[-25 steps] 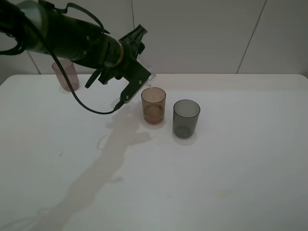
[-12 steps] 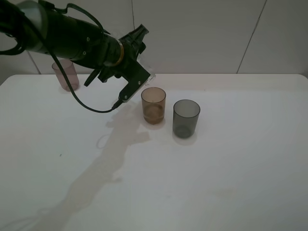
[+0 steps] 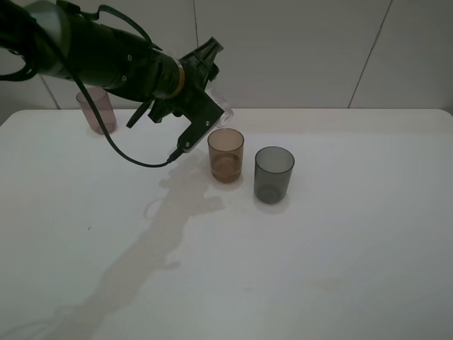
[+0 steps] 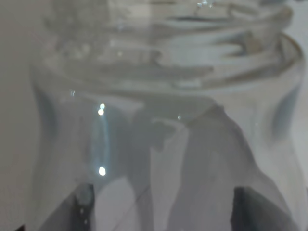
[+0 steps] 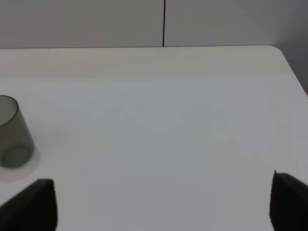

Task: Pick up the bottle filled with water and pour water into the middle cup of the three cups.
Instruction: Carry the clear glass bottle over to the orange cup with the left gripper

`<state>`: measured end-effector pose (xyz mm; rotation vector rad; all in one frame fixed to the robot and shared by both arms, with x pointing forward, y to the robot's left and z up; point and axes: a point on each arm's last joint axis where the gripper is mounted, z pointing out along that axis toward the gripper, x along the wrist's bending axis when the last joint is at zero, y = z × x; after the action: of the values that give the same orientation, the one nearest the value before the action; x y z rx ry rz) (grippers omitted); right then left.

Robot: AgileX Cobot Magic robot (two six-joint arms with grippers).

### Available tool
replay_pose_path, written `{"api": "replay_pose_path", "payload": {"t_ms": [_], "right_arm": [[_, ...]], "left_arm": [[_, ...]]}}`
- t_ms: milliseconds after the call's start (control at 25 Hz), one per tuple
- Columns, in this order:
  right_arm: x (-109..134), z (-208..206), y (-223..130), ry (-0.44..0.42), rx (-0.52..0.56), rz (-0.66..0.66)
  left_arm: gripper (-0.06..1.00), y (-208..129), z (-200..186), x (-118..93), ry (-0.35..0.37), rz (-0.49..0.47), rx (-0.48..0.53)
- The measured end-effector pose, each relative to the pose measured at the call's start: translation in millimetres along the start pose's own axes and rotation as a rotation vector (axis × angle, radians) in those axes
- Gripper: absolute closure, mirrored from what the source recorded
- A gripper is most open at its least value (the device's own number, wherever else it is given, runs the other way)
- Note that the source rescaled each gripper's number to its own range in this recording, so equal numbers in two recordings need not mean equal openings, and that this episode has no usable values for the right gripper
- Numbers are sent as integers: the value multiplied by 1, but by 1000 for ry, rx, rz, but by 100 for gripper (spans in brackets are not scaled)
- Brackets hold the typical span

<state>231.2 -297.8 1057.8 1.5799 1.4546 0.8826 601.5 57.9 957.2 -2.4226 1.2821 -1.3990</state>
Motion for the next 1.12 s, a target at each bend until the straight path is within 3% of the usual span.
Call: {"api": "replay_pose_path", "payload": {"t_ms": [480,560,680,840,1040,1120], "right_arm": [[0,0,0,0,0,0],[0,0,0,0,0,0],[0,0,0,0,0,0],[0,0,0,0,0,0],[0,0,0,0,0,0],[0,0,0,0,0,0]], "left_arm": [[93,0,0,0,-3,-21,-2],[93,1,0,0,-4,-48,-11],[93,1,-3,2,-3,-190,-25],[93,-10,-17,10,12,-599,-26],[93,-34,-33,11,18,-1351,6],[93,-42,-35,6,2,-1588,55]]}}
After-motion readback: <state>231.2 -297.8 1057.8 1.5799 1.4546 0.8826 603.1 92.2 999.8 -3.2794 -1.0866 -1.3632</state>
